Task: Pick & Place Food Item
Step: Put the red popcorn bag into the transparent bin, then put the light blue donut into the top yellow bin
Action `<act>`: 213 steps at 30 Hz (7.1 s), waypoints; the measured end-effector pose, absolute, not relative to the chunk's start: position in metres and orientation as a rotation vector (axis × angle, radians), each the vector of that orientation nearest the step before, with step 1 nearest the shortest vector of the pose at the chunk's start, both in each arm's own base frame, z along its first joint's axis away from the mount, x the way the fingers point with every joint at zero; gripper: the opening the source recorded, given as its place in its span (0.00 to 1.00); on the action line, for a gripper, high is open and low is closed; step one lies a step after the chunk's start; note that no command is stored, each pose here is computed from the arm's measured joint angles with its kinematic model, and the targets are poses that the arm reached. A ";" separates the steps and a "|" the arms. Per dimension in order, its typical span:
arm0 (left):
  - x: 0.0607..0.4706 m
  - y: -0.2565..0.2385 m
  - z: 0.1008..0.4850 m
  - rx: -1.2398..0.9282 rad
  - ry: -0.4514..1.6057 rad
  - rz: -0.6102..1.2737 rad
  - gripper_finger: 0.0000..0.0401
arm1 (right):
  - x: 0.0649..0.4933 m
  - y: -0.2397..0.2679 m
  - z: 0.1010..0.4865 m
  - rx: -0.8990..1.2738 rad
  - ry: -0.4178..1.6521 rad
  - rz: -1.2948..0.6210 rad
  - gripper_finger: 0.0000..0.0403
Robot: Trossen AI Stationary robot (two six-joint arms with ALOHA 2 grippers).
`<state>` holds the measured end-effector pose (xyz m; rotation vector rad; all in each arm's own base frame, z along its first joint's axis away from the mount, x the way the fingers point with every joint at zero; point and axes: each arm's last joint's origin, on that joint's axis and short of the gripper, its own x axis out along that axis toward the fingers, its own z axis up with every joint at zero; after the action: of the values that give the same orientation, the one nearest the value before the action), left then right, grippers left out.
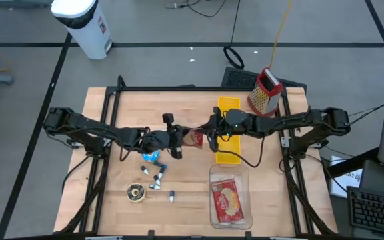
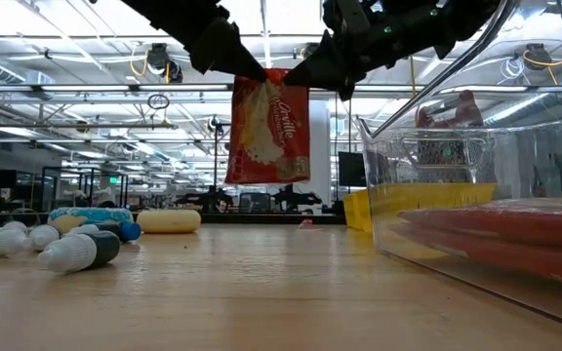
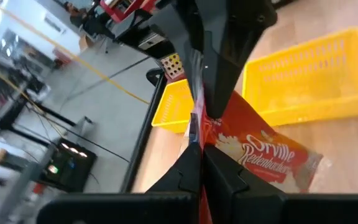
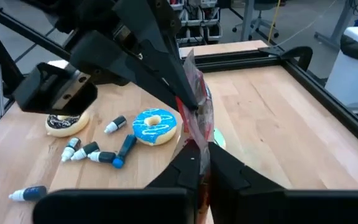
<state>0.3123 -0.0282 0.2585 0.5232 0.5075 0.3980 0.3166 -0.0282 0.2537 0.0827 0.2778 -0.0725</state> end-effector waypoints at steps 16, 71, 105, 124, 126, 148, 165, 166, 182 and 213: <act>0.276 -0.038 0.304 0.315 0.347 0.406 0.47 | 0.280 -0.007 0.298 0.063 0.205 -0.005 0.00; 0.209 -0.015 0.237 -0.134 0.046 0.527 0.56 | 0.179 0.211 0.210 0.400 0.358 0.126 0.00; 0.209 -0.015 0.236 -0.133 0.055 0.528 0.56 | 0.179 0.196 0.202 -0.290 0.315 -0.102 0.55; 0.198 0.004 0.176 -0.425 0.512 0.677 0.56 | 0.191 0.119 0.267 -0.364 0.161 -0.434 0.51; 0.198 0.010 0.168 -0.438 0.573 0.711 0.56 | 0.192 0.105 0.264 -0.348 0.163 -0.435 0.51; 0.218 0.057 0.115 -0.578 0.831 0.595 0.56 | 0.191 0.027 0.224 -0.206 0.187 -0.473 0.48; 0.260 0.064 0.180 -0.271 0.591 0.475 0.03 | 0.193 0.021 0.215 0.056 0.156 -0.438 0.48; 0.267 0.062 0.190 -0.212 0.547 0.444 0.03 | 0.194 0.021 0.214 0.066 0.156 -0.441 0.48; 0.337 0.033 0.235 0.371 0.376 0.354 0.05 | 0.233 -0.001 0.200 0.272 -0.015 -0.381 0.57; 0.368 0.019 0.232 0.424 0.387 0.332 0.13 | 0.263 -0.019 0.188 0.314 -0.056 -0.206 0.16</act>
<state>0.3677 0.0194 0.2318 0.4236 0.3872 0.3317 0.2628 -0.0188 0.1879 0.3140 -0.0563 -0.2063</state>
